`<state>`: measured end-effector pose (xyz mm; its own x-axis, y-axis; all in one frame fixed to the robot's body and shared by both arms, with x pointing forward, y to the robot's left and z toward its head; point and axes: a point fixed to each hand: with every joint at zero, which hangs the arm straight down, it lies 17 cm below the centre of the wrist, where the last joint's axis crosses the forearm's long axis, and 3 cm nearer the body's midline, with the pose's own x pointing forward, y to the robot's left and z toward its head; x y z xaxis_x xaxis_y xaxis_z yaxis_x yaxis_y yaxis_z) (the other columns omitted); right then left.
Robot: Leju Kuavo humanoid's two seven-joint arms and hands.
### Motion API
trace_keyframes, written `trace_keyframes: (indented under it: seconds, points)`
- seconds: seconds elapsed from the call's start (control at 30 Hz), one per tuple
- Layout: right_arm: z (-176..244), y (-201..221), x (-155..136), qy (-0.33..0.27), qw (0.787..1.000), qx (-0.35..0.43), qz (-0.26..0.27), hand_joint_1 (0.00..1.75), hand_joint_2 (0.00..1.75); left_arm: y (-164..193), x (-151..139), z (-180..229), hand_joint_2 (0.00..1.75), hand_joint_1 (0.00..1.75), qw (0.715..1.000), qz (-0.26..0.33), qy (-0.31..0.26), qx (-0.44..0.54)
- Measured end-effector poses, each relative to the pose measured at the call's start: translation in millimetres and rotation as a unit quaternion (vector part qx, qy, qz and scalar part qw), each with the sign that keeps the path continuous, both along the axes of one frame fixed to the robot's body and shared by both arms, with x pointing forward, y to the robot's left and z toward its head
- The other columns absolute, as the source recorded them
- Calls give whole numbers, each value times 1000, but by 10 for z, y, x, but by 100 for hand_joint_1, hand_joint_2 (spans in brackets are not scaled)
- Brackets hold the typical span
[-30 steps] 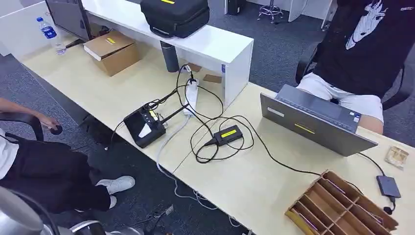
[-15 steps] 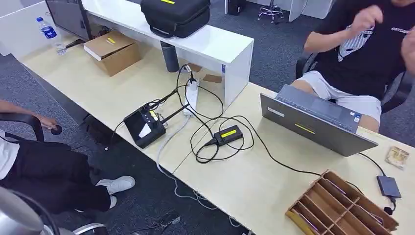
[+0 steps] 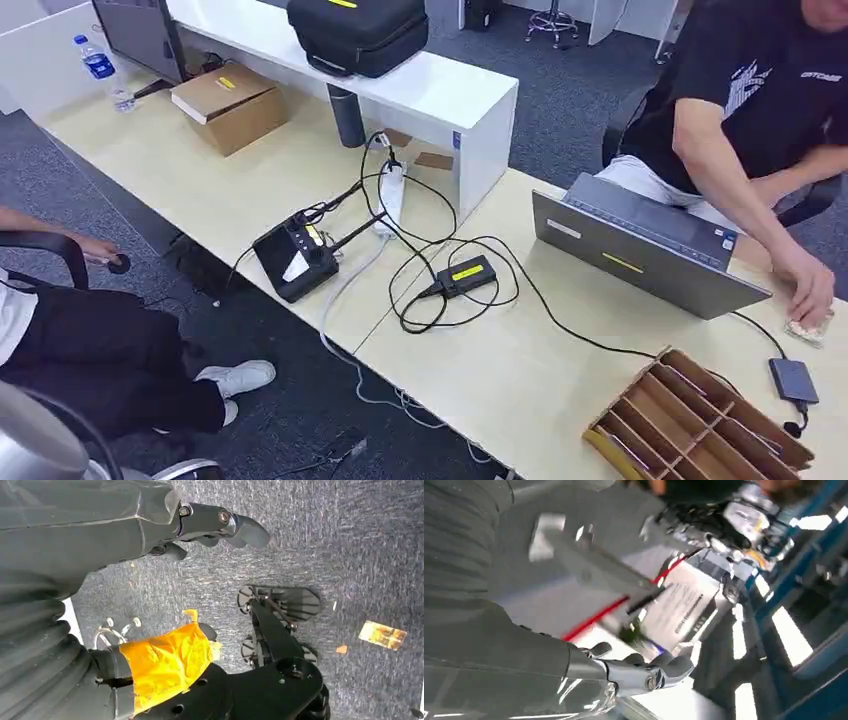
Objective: Pass the card to the sensor for recognition and then transmit it.
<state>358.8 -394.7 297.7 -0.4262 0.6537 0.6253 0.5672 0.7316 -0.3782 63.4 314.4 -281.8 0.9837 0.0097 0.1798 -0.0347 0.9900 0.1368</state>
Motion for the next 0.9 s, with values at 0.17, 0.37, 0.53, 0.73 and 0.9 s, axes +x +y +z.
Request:
trace_keyframes:
  seconds: [0.17, 0.37, 0.53, 0.73, 0.9]
  points:
    - [148, 569, 328, 3, 997, -71, 38, 0, 175, -2, 48, 5, 175, 0, 1000, -18, -2, 5]
    - [458, 1271, 856, -13, 978, -201, 55, 0, 175, 14, 472, 93, 175, 0, 997, 9, -74, -10]
    - [621, 1444, 1174, -10, 968, -247, 34, 0, 175, 67, 632, 131, 175, 0, 996, 13, -89, -13]
    - [933, 1762, 2137, 28, 925, -376, -41, 0, 175, 43, 1025, 233, 175, 0, 993, -5, -111, -34]
    - [980, 1779, 2522, 55, 908, -410, -72, 0, 175, -30, 1144, 277, 175, 0, 991, -8, -121, -54]
